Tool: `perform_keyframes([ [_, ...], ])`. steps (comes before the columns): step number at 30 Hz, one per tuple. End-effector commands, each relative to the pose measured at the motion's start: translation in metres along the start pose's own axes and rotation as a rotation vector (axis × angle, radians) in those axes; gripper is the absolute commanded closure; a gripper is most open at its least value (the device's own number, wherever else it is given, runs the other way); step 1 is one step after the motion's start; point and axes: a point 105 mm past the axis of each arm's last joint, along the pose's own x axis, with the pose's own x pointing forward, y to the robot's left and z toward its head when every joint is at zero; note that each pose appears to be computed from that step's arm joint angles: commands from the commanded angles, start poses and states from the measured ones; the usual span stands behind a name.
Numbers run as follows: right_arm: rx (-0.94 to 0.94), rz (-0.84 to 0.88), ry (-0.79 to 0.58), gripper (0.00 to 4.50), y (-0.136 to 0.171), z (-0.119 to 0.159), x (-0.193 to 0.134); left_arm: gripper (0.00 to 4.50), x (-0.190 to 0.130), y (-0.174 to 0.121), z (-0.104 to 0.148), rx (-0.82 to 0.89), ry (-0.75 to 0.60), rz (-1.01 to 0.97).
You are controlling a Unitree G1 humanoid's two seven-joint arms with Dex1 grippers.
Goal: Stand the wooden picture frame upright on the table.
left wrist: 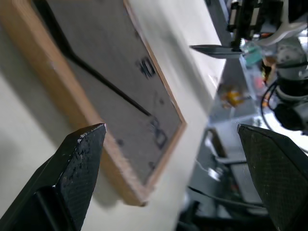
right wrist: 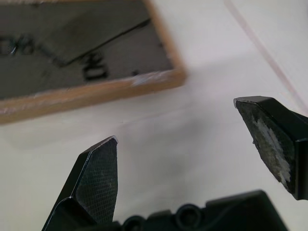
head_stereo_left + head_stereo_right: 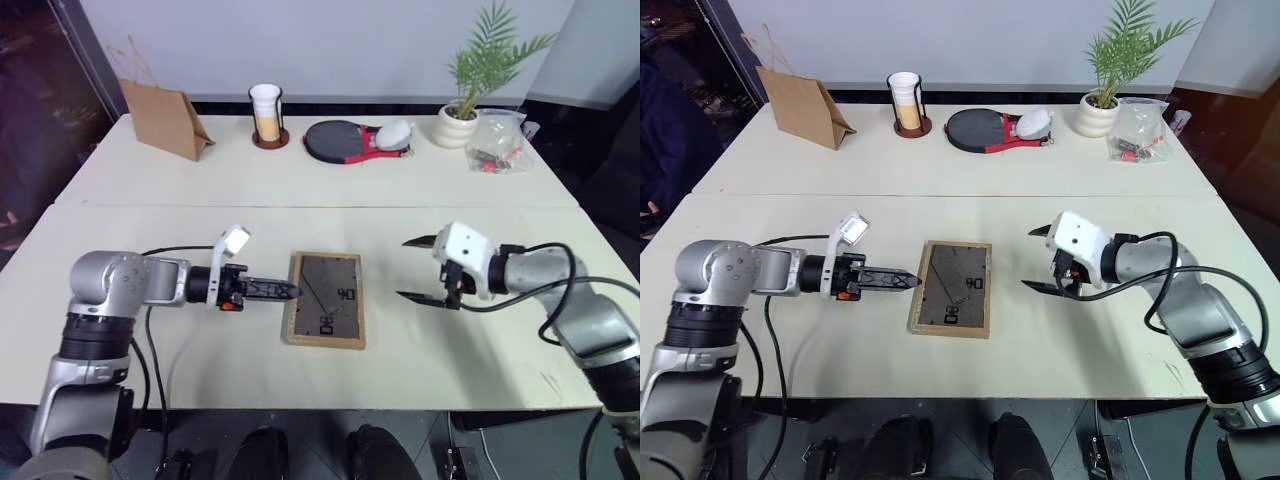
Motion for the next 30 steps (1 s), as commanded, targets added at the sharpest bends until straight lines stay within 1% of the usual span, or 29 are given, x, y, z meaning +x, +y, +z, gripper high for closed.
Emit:
perform_keyframes([
  [1, 0.025, 0.036, -0.044, 1.41, 0.007, 0.006, 0.005, 0.0, -0.006, 0.002, 0.005, -0.044, -0.024, 0.024],
  [4, 0.073, 0.092, -0.062, 2.93, 0.018, 0.007, 0.013, 0.0, -0.005, 0.007, 0.001, -0.079, -0.011, 0.034],
  [5, 0.101, 0.116, -0.071, 3.53, 0.023, 0.007, 0.017, 0.0, -0.004, 0.008, -0.001, -0.094, -0.008, 0.032],
  [7, 0.161, 0.166, -0.072, 4.45, 0.034, 0.006, 0.026, 0.0, -0.002, 0.01, -0.004, -0.127, -0.002, 0.031],
  [10, 0.206, 0.225, -0.049, 4.49, 0.046, 0.004, 0.035, 0.0, 0.0, 0.011, -0.009, -0.157, 0.014, 0.035],
  [13, 0.251, 0.266, -0.064, 4.49, 0.054, 0.008, 0.045, 0.0, 0.004, 0.012, -0.015, -0.21, 0.027, 0.025],
  [20, 0.236, 0.281, -0.079, 4.49, 0.054, 0.017, 0.061, 0.0, 0.011, 0.009, -0.031, -0.267, 0.057, 0.027],
  [27, 0.234, 0.303, -0.123, 4.49, 0.058, 0.031, 0.07, 0.0, 0.014, 0.014, -0.035, -0.307, 0.024, 0.053],
  [30, 0.216, 0.317, -0.121, 4.49, 0.062, 0.034, 0.072, 0.0, 0.015, 0.014, -0.035, -0.315, 0.0, 0.058],
])
